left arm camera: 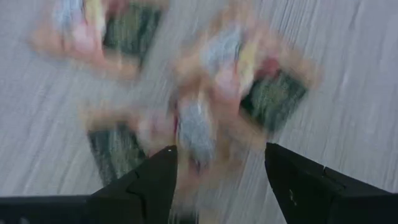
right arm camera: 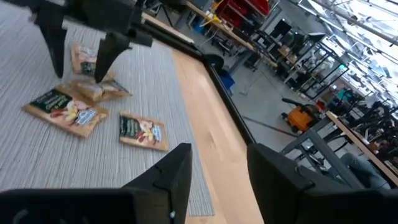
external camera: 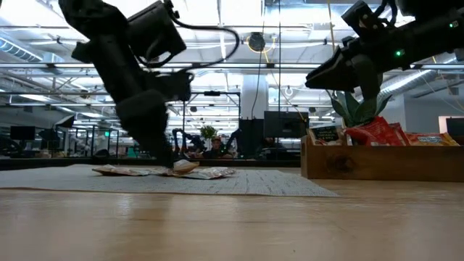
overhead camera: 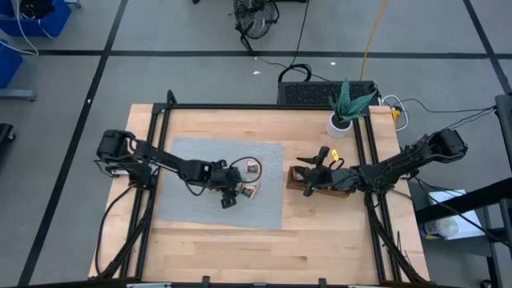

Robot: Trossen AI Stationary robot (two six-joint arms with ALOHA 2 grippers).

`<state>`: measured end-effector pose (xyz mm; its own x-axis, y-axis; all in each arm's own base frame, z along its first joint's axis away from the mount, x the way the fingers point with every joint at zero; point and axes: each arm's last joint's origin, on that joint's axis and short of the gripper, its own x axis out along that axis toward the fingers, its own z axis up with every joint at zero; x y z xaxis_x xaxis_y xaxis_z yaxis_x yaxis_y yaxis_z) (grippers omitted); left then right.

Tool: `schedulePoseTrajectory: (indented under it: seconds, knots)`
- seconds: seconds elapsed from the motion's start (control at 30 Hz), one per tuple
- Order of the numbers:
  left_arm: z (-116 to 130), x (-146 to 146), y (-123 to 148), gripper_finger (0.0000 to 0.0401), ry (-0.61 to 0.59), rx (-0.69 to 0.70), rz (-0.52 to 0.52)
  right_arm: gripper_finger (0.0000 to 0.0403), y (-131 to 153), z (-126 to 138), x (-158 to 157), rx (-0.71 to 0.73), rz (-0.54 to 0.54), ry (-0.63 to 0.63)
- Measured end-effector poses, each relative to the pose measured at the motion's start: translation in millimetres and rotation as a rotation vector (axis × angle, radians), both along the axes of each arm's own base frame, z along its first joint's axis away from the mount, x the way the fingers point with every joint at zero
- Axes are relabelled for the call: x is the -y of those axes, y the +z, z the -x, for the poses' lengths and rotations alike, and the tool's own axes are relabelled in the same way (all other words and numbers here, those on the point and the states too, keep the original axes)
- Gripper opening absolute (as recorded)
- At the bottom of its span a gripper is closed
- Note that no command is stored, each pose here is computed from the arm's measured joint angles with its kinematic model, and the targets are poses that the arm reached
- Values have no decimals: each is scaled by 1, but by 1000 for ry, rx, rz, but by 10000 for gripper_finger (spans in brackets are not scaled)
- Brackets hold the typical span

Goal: Pick & Place Tea
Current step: Put the brown tea bag into the left section of the wooden organizer

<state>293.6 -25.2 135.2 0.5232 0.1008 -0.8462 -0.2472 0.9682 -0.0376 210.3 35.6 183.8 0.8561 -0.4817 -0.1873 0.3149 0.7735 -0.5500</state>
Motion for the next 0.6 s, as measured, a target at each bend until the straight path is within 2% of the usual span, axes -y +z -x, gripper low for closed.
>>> schedulePoseTrajectory:
  seconds: [0.1,0.37,0.47,0.6]
  knots:
    - [-7,1,-8,241,16,-19,2,139,0,0,0,10,-2,0]
    - [-21,-6,-22,241,149,-37,-19,136,1,0,0,22,-7,0]
    - [-21,-7,-22,241,136,-42,-25,136,0,0,0,17,-6,1]
    - [-16,-6,-9,241,87,-40,-42,135,0,0,0,18,-7,0]
